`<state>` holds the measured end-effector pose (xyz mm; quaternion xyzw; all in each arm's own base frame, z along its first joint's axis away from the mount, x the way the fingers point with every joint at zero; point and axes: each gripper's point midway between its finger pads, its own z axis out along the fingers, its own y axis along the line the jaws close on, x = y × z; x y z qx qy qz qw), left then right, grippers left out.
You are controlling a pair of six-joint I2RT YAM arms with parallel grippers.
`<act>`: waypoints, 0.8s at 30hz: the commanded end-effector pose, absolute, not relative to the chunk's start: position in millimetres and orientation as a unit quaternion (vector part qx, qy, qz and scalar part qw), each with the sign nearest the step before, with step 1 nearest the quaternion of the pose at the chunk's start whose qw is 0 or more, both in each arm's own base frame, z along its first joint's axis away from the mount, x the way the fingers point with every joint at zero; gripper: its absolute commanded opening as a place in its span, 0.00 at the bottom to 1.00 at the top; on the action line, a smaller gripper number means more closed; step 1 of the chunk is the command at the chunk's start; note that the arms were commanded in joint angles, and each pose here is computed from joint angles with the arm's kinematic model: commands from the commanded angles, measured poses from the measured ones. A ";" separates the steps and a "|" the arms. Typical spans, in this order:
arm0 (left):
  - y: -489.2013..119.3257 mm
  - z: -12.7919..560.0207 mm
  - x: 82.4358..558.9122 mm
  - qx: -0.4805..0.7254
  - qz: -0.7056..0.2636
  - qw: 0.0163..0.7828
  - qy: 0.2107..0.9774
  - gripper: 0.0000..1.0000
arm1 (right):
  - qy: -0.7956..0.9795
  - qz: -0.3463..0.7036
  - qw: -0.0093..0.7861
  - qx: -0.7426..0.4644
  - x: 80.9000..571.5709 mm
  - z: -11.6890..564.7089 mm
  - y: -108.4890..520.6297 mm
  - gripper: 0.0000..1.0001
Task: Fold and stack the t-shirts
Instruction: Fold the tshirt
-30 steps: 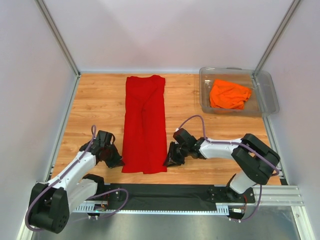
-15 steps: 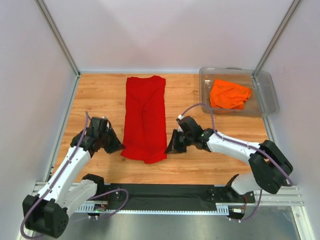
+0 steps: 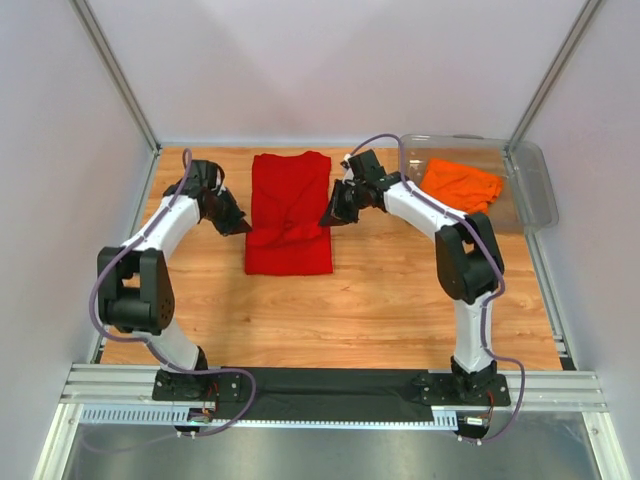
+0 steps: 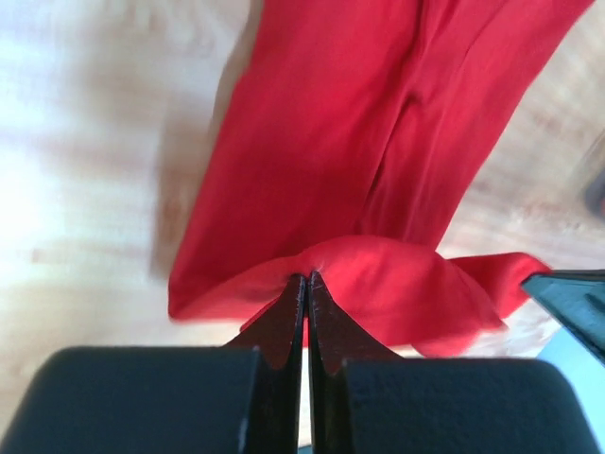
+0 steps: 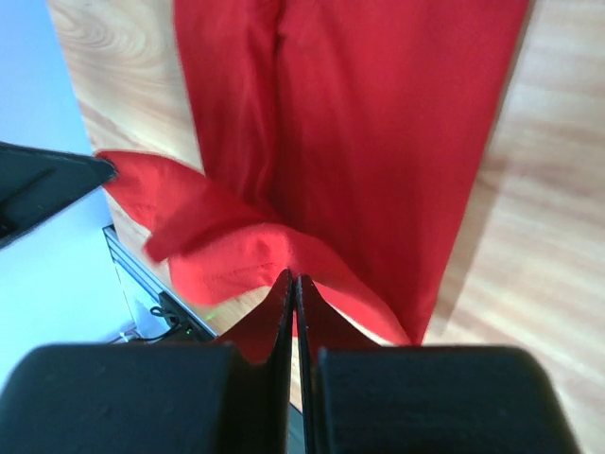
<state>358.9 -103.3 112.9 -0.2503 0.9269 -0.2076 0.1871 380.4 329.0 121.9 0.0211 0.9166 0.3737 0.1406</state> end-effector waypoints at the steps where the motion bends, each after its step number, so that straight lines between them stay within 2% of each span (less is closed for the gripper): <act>1: -104.3 125.9 392.8 -0.228 -0.249 0.205 0.919 0.00 | 0.919 0.378 0.113 -0.002 390.8 122.9 331.4 0.00; 9: -105.0 102.8 433.1 -0.231 -0.269 0.181 0.917 0.00 | 0.915 0.387 0.117 0.012 433.2 105.9 329.8 0.00; 19: -101.8 78.9 458.0 -0.235 -0.260 0.157 0.923 0.00 | 0.910 0.394 0.123 0.035 471.6 87.5 318.1 0.00; 20: -96.4 76.9 457.9 -0.239 -0.246 0.154 0.927 0.01 | 0.912 0.389 0.122 0.037 478.9 73.0 316.5 0.14; 23: -66.6 87.6 468.2 -0.218 -0.171 0.189 0.942 0.30 | 0.913 0.369 0.172 0.032 520.4 93.8 292.7 0.42; 24: -58.7 100.6 474.5 -0.204 -0.152 0.207 0.945 0.30 | 0.924 0.340 0.171 0.030 519.9 95.4 275.9 0.44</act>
